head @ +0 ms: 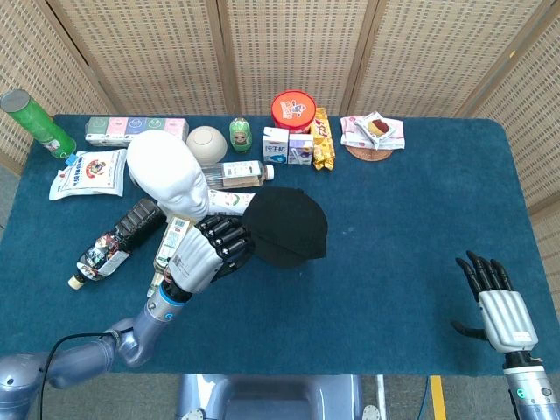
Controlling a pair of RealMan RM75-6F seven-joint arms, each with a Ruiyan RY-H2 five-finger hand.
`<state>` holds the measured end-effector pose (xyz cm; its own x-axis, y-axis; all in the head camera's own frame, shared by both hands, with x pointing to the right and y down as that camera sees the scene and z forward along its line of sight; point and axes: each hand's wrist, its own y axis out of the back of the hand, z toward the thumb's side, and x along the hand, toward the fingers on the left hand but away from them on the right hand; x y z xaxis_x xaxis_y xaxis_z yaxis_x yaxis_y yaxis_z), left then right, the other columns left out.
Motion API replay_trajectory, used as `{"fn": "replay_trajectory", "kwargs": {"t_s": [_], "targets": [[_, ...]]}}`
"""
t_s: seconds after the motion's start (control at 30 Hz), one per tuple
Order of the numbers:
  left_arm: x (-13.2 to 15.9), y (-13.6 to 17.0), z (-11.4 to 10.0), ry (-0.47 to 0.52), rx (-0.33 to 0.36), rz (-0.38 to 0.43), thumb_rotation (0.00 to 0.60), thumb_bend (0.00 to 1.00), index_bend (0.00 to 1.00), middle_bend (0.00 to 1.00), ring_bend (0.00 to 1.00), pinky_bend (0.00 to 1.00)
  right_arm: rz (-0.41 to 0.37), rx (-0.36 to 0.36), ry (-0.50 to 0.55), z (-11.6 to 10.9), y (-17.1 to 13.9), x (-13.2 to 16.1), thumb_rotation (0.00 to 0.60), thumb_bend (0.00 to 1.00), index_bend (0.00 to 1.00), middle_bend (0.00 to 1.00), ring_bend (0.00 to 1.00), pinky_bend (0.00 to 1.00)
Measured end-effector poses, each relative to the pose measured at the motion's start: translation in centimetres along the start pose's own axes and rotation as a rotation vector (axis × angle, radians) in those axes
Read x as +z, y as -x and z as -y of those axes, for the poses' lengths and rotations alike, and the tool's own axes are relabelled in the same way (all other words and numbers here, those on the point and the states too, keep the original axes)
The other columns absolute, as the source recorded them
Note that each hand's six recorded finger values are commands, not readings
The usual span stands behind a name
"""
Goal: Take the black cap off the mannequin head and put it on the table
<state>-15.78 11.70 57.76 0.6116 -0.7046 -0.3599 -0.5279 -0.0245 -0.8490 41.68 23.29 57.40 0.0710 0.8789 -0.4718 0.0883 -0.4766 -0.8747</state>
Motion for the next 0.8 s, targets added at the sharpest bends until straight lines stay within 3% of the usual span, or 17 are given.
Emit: {"fn": "replay_trajectory", "kwargs": {"t_s": [0.2,0.37,0.5,0.6,0.67,0.8], "targets": [[-0.8,1.4,1.4,0.004,-0.080,-0.050,0.600,0.42,0.75,0.57,0.46,0.62,0.004,-0.010,0.002,-0.2,0.0,0.0,0.600,0.00,0.03,0.00,0.00,0.00],[-0.8,2.5,1.8,0.036,-0.144,-0.044,0.600,0.32,0.74,0.41,0.34,0.52,0.004,-0.011,0.005,-0.3,0.0,-0.1,0.600,0.00,0.03,0.00,0.00,0.00],[-1.2,3.1,1.0,0.027,-0.166,-0.040,0.600,0.26,0.73,0.40,0.33,0.52,0.003,-0.014,0.007,-0.4,0.0,-0.1,0.600,0.00,0.03,0.00,0.00,0.00],[-1.8,3.6,0.5,-0.008,-0.194,-0.038,0.600,0.20,0.62,0.32,0.28,0.51,0.003,-0.019,0.010,-0.5,-0.1,-0.1,0.600,0.00,0.03,0.00,0.00,0.00],[-2.2,3.9,0.3,-0.021,-0.227,-0.045,0.600,0.16,0.49,0.23,0.23,0.50,0.004,-0.020,0.010,-0.5,-0.1,-0.1,0.600,0.00,0.03,0.00,0.00,0.00],[-2.7,4.4,-0.4,-0.032,-0.282,-0.063,0.600,0.11,0.40,0.16,0.18,0.44,0.004,-0.022,0.011,-0.6,-0.1,-0.1,0.600,0.00,0.03,0.00,0.00,0.00]]}}
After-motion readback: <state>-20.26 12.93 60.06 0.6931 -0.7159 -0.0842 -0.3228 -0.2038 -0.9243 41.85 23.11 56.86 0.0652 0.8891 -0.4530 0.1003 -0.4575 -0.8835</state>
